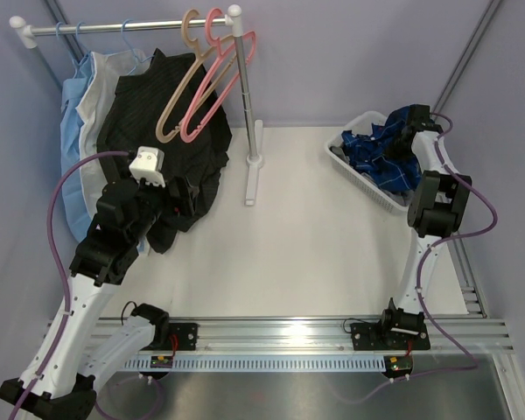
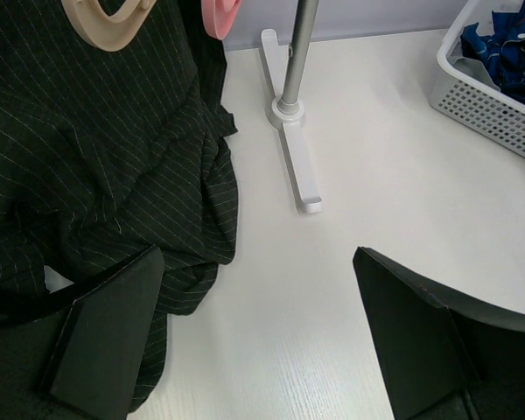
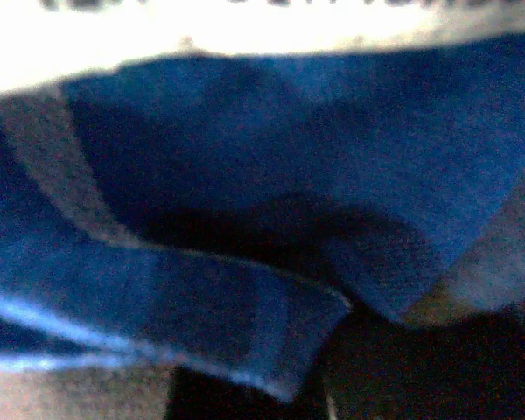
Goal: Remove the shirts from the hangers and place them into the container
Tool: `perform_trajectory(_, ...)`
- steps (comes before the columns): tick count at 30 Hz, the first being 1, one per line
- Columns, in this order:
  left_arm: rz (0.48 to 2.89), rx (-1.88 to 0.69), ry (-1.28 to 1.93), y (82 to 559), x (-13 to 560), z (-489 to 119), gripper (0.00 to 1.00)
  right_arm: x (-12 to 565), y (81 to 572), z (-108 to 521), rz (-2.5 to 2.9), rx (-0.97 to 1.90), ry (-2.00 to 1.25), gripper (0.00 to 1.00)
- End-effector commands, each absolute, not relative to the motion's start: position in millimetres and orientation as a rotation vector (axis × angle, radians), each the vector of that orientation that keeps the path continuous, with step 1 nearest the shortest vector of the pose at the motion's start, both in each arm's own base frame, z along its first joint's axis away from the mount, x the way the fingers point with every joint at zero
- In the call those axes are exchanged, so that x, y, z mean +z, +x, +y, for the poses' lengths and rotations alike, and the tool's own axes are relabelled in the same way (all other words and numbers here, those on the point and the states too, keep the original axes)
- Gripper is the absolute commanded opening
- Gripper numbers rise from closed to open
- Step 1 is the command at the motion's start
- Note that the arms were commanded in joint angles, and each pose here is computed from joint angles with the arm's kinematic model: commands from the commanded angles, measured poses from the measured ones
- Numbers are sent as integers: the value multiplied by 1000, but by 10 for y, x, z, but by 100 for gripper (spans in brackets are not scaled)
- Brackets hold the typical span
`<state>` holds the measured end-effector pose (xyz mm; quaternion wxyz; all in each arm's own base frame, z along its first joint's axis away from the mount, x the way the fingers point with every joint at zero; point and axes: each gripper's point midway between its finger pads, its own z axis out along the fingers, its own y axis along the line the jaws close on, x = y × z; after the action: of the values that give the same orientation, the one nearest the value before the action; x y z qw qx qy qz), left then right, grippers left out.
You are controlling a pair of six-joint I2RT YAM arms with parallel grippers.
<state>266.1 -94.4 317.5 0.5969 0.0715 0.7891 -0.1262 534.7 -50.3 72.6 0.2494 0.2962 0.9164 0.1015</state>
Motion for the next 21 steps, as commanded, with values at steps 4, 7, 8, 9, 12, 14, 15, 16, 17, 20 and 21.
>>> perform_trajectory(4,1779,-329,161,2691,3311,-988,96,887,4993,-430,2544,271,751,20)
perform_trajectory(7,1785,-328,162,2700,3295,-989,96,1347,4972,-445,2454,254,699,33)
perform_trajectory(8,1784,-328,161,2699,3302,-989,96,1490,4981,-494,2422,218,695,37)
perform_trajectory(9,1785,-326,159,2704,3298,-985,96,1594,4970,-518,2402,200,688,40)
perform_trajectory(12,1787,-322,157,2709,3294,-981,96,1949,4921,-584,2320,157,678,46)
perform_trajectory(14,1790,-318,156,2718,3286,-976,96,2177,4878,-601,2264,148,669,52)
perform_trajectory(15,1790,-320,158,2717,3286,-979,96,2234,4854,-605,2252,144,668,52)
perform_trajectory(16,1791,-319,158,2722,3278,-980,96,2407,4810,-600,2212,147,656,54)
perform_trajectory(17,1794,-320,159,2727,3270,-985,96,2433,4765,-602,2204,141,653,58)
perform_trajectory(20,1787,-327,163,2721,3289,-996,96,2695,4620,-590,2140,138,625,65)
perform_trajectory(21,1784,-325,163,2721,3297,-991,96,2762,4578,-585,2124,137,615,66)
